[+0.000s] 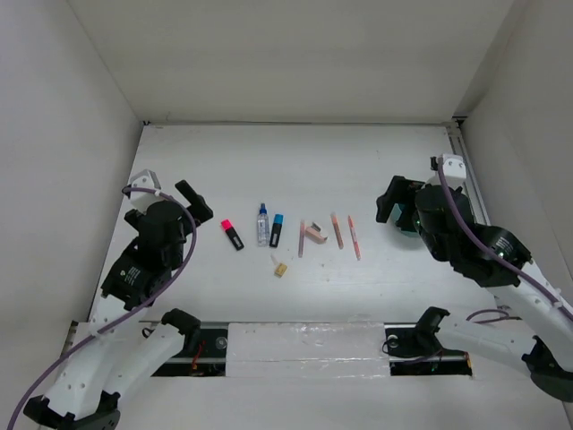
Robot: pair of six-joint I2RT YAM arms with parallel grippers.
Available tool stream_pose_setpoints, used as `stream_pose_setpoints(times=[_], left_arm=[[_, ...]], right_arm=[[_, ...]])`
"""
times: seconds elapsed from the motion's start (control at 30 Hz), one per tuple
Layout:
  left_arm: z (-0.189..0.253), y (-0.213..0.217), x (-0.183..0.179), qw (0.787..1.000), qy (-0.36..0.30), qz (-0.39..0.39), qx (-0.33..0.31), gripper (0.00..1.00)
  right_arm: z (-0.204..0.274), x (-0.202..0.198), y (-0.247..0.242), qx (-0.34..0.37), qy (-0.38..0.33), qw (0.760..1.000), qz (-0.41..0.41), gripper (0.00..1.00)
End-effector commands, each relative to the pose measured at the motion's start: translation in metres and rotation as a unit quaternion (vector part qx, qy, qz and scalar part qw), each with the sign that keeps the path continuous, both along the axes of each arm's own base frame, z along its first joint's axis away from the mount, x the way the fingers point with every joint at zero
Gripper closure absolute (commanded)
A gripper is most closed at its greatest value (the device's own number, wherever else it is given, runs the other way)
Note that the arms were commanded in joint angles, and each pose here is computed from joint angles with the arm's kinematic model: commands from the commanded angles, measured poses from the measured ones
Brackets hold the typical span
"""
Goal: Sort the stationery into containers
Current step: Pick up the pen from the center of the board.
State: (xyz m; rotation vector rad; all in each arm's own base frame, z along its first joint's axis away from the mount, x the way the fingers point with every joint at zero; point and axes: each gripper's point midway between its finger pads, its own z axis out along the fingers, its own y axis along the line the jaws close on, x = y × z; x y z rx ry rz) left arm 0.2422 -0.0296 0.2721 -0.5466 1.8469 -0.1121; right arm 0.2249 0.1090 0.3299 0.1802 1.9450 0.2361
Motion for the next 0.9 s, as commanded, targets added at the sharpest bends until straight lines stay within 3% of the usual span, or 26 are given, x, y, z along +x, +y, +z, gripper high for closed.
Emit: stream_pose_setpoints(times=[0.0, 0.17, 0.23, 0.47, 0.57, 0.77, 0.8, 0.87], left_arm=[[0.008, 0.004, 0.000, 1.000, -0.020, 0.013, -0.011, 0.01], [0.008, 0.011, -0.003, 0.999, -0.029, 0.037, -0.024, 0.01], [0.010, 0.007, -0.005, 0.999, -0.031, 0.024, -0.032, 0.01], [0.034, -0.008, -0.017, 0.995, -0.076, -0.043, -0.057, 0.01], [0.044, 0.000, -0.022, 0.993, -0.099, -0.029, -0.062, 0.01], [0.022, 0.001, -0.014, 0.997, -0.056, -0.011, -0.045, 0.01], [0.018, -0.003, -0.011, 0.998, -0.044, -0.016, -0.042, 0.01], [0.013, -0.006, -0.008, 0.998, -0.033, -0.021, -0.039, 0.01]], right_arm=[[0.000, 0.004, -0.010, -0.007, 0.007, 1.000, -0.026, 0.00], [-0.015, 0.006, 0.010, -0.014, 0.033, 0.999, 0.020, 0.00], [-0.027, 0.012, 0.005, -0.022, 0.048, 0.999, 0.000, 0.00], [-0.107, 0.039, 0.013, -0.023, 0.156, 0.988, 0.001, 0.00], [-0.135, 0.047, 0.020, -0.028, 0.186, 0.982, 0.005, 0.00], [-0.176, 0.059, 0.019, -0.074, 0.236, 0.969, -0.006, 0.00], [-0.179, 0.060, 0.019, -0.080, 0.241, 0.967, -0.004, 0.07], [-0.182, 0.061, 0.022, -0.071, 0.246, 0.967, 0.002, 0.09]])
